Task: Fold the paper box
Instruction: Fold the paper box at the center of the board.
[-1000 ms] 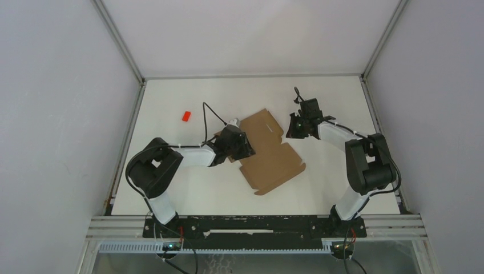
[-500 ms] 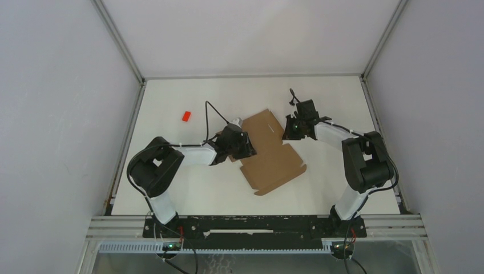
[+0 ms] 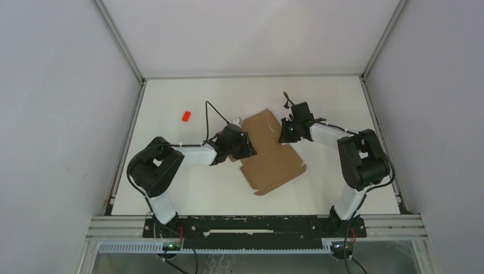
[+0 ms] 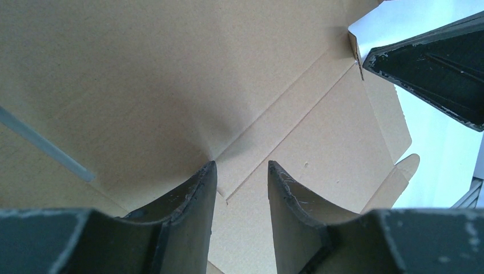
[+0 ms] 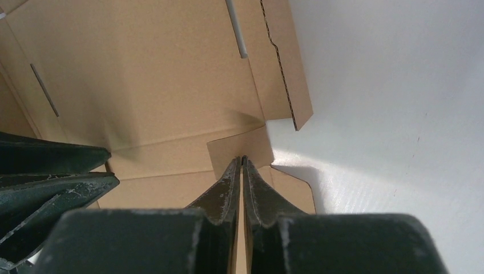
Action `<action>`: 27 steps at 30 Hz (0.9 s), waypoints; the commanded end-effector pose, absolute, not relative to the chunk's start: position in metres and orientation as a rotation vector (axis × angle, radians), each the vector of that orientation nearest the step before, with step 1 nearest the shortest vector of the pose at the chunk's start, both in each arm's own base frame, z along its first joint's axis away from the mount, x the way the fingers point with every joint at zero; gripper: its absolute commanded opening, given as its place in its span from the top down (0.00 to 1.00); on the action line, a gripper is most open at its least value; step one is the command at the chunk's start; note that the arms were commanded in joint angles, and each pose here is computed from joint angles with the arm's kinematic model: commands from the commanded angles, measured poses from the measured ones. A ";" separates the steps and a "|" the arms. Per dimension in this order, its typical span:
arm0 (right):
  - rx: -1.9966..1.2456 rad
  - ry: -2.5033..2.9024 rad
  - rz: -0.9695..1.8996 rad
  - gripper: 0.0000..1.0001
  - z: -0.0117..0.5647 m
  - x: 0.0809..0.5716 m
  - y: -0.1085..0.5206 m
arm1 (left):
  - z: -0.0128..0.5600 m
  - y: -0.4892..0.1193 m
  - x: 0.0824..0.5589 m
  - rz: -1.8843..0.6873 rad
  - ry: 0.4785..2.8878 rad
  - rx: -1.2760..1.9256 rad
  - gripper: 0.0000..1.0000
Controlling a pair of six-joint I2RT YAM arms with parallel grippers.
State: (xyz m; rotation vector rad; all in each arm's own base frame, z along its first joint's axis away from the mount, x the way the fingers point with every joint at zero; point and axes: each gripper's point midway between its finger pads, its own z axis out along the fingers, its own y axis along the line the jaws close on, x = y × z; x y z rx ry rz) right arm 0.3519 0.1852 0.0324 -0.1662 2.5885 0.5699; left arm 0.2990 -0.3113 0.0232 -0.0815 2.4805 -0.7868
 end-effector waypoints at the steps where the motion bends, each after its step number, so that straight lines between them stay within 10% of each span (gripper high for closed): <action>1: -0.210 2.529 0.573 0.89 0.044 0.369 0.195 | -0.025 -0.290 0.256 -0.641 2.695 -0.012 0.55; 27: -0.300 2.630 0.405 0.88 -0.001 0.363 0.216 | -0.024 -0.293 0.251 -0.654 2.701 0.032 0.55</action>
